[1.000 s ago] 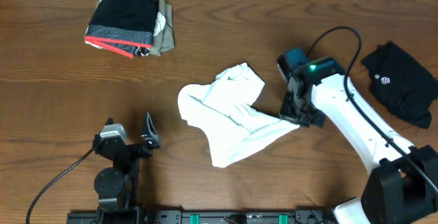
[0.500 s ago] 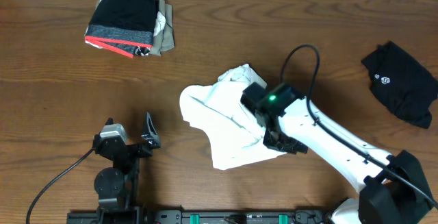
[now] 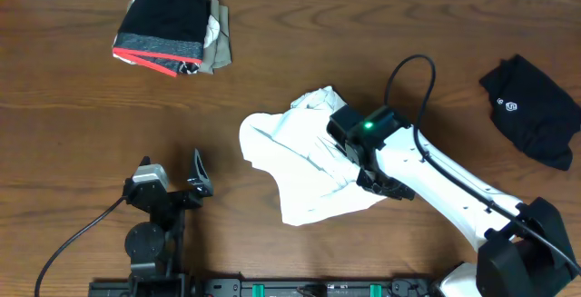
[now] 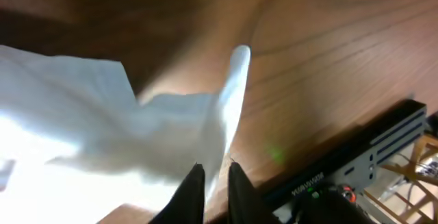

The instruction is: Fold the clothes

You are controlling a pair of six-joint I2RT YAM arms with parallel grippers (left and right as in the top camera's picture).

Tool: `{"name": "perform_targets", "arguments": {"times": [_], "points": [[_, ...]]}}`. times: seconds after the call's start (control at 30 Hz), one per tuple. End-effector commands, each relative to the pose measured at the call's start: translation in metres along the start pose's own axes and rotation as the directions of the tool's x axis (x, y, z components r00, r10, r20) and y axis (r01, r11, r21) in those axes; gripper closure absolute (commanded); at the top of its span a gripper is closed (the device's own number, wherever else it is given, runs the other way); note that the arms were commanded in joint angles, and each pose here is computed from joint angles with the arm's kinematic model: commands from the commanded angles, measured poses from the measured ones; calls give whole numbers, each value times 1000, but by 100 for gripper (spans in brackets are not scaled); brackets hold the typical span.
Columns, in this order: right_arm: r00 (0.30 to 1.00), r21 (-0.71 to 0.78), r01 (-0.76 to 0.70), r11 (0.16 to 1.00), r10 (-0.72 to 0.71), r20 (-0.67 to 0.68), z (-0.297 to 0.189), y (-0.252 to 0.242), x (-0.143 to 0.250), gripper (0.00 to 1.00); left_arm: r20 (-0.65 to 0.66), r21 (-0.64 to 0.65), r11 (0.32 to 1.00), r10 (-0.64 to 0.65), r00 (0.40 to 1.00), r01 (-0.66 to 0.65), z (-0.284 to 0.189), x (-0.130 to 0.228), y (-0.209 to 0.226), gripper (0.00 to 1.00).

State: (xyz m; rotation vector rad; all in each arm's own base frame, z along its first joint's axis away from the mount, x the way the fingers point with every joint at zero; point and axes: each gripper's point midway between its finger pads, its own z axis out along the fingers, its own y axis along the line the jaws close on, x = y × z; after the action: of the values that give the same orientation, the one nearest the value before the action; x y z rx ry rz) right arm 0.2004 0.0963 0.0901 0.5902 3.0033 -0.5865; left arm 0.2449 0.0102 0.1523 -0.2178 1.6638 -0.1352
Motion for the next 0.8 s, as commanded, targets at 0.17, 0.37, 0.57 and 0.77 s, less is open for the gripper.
{"name": "perform_targets", "arguments": {"times": [0.17,0.37,0.57,0.77], "points": [[999,-38,11,999,-9,45,-2,5,-9,85,-44,-18,1000,12,999,-13,1,14,5,2],[999,-53,34,998,-33,15,-2,8,-3,86,-44,-18,1000,12,999,-13,1,14,5,2],[997,-55,71,996,-70,25,-2,9,-5,55,-51,35,999,2,999,0,0,15,-4,2],[995,-83,91,992,-88,38,-2,14,-11,1,-119,159,947,-261,958,278,-3,18,-30,2]]}}
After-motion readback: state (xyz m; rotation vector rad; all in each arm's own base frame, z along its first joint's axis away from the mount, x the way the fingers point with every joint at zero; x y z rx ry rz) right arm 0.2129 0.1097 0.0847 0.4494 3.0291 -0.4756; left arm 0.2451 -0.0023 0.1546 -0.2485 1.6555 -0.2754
